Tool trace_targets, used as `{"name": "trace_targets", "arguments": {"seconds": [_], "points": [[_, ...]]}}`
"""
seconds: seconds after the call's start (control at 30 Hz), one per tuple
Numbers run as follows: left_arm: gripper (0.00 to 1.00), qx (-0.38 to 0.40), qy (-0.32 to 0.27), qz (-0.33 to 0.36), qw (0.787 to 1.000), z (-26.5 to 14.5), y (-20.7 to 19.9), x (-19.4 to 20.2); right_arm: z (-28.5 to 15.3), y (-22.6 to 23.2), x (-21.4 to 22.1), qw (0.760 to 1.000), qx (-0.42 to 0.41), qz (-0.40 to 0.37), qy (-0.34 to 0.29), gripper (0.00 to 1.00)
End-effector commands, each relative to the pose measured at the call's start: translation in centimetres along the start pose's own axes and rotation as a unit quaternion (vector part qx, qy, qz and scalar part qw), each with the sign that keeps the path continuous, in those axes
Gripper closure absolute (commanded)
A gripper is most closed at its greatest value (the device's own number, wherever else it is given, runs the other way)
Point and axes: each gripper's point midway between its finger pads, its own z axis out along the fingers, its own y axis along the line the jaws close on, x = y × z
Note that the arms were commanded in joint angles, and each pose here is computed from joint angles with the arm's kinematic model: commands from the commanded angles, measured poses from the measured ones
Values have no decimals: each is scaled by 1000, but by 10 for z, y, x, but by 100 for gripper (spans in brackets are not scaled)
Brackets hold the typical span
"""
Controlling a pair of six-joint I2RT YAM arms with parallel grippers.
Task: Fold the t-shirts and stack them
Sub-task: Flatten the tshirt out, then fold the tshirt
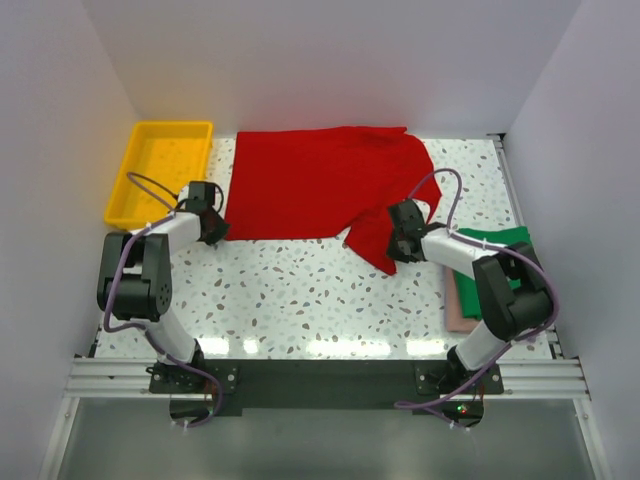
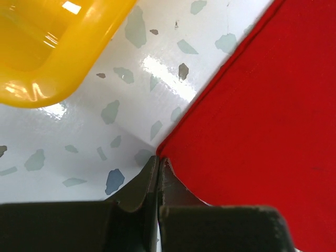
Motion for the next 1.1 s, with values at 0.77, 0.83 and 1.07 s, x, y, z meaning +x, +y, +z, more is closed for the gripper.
{"name": "trace_targets", "arguments": {"seconds": [0.77,0.83,1.07], "points": [[100,-17,-72,-24,997,-81,72,-10,-132,-48,70,994,-109,25,12,100],[100,-19,-72,-24,997,-83,79,-3,-136,-51,85,992,-121,30,26,100],[100,22,-86,-31,996,-97,70,-2,-149,-49,88,988,-150,43,18,100]]}}
